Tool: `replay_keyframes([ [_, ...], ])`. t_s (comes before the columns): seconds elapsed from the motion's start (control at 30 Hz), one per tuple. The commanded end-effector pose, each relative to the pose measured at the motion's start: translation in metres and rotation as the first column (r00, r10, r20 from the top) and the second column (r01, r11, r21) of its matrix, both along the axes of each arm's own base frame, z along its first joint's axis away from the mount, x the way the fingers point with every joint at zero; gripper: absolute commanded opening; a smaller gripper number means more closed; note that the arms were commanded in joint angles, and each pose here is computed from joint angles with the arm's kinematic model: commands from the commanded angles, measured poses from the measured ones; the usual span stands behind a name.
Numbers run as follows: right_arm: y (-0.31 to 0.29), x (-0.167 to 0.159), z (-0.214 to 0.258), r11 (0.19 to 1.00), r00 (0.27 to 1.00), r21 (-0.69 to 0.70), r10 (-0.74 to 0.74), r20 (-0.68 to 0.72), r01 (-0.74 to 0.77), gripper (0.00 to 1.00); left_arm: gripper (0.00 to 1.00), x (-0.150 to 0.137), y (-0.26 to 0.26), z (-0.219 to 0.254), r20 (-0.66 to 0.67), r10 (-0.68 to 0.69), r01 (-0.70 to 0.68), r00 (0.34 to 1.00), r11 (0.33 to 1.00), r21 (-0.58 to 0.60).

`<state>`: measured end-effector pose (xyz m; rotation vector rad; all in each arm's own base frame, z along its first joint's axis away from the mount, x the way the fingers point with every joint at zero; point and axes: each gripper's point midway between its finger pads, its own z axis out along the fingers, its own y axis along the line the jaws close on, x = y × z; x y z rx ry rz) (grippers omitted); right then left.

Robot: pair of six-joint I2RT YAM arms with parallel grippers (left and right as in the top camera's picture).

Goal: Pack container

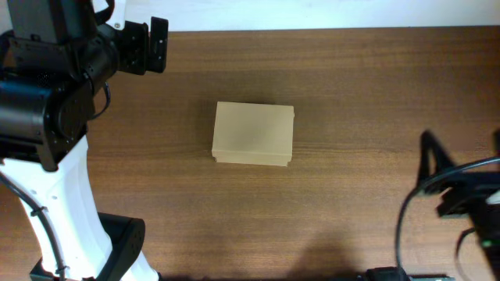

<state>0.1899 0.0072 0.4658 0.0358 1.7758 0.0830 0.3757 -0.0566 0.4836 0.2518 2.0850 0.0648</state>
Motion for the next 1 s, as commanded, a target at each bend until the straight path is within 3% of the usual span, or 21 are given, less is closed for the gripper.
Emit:
replay_keyframes([
  [0.0, -0.005, -0.003, -0.046, 1.000, 0.998, 0.000, -0.027, -0.049, 0.027, 0.99, 1.00, 0.001, 0.003, -0.001, -0.003, 0.012, -0.012, 1.000, 1.000, 0.008],
  [0.27, -0.005, -0.005, -0.140, 1.000, 0.995, 0.003, -0.025, -0.095, 0.026, 0.99, 1.00, 0.001, 0.003, -0.001, -0.003, 0.012, -0.012, 1.000, 1.000, 0.008],
  [0.47, 0.002, 0.004, -0.187, 1.000, 0.998, 0.013, 0.009, -0.060, -0.008, 0.99, 1.00, 0.001, 0.003, -0.001, -0.003, 0.012, -0.012, 1.000, 1.000, 0.008],
  [0.97, -0.009, 0.014, -0.285, 0.999, 0.987, 0.010, -0.042, -0.157, 0.045, 0.99, 1.00, 0.001, 0.003, -0.001, -0.003, 0.012, -0.012, 1.000, 1.000, 0.008],
])
